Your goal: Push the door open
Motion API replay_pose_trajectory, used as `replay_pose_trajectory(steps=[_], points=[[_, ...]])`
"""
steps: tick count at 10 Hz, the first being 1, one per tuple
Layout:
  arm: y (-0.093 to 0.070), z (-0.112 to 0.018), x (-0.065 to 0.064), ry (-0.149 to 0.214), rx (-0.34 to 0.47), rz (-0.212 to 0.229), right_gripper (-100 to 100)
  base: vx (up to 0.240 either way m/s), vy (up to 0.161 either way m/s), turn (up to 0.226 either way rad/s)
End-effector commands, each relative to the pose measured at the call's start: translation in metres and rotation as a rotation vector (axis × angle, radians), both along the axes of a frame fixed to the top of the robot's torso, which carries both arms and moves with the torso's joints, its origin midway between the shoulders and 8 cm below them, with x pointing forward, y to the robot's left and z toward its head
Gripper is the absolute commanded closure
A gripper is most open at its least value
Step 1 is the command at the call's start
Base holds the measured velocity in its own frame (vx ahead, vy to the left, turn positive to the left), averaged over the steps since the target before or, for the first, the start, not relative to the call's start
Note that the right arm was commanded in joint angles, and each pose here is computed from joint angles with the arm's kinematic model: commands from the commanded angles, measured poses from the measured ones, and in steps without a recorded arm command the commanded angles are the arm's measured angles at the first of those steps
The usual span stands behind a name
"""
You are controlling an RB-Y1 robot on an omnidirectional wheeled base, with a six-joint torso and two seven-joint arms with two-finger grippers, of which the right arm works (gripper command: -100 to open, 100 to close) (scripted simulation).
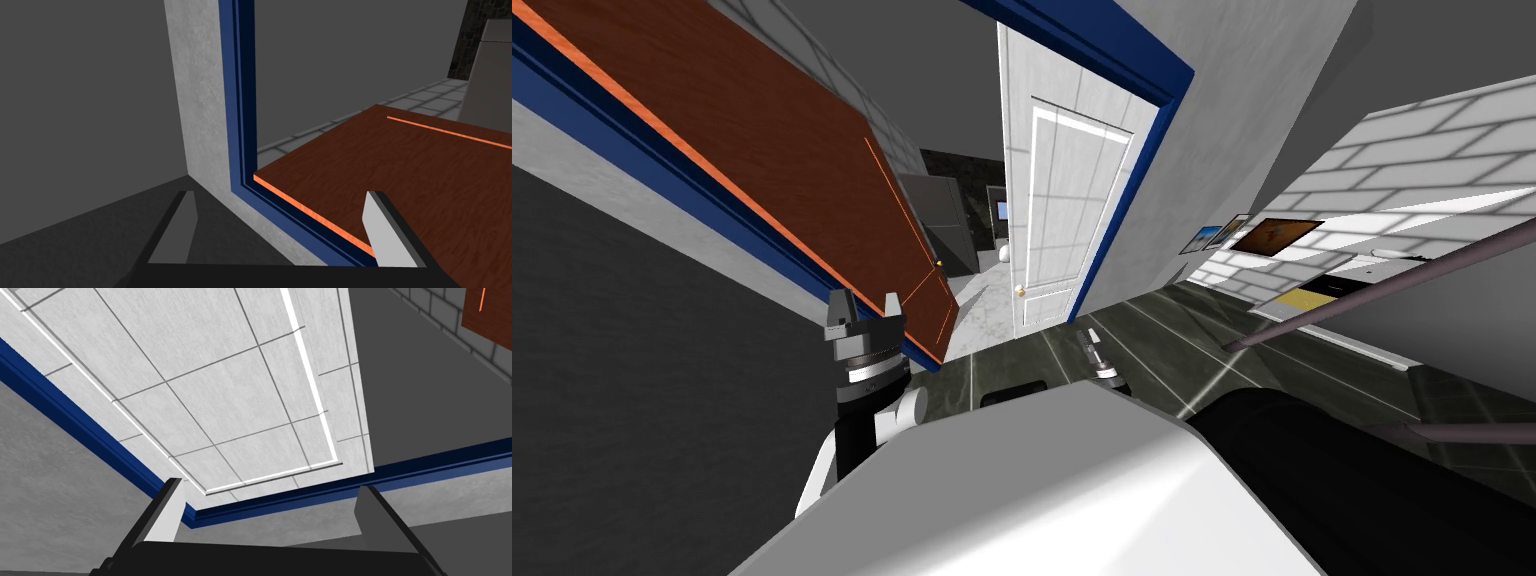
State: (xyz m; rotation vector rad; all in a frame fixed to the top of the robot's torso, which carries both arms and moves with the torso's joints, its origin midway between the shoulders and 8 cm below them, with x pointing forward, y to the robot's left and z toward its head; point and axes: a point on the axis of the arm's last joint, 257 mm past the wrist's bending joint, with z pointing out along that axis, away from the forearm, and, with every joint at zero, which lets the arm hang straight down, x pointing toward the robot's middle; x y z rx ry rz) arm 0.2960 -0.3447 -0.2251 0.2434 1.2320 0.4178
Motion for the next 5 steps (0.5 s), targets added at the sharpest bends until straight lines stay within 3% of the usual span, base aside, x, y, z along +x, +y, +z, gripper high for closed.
replay_pose_trajectory(steps=[1, 4, 5], points=[[-0.001, -0.009, -0.005, 0.014, -0.032, -0.005, -100, 0.099, 0.031, 0.017], [-0.002, -0.030, -0.019, 0.048, -0.102, -0.015, -100, 0.113, 0.026, 0.019], [-0.002, -0.030, -0.019, 0.048, -0.102, -0.015, -100, 0.109, 0.021, 0.010]])
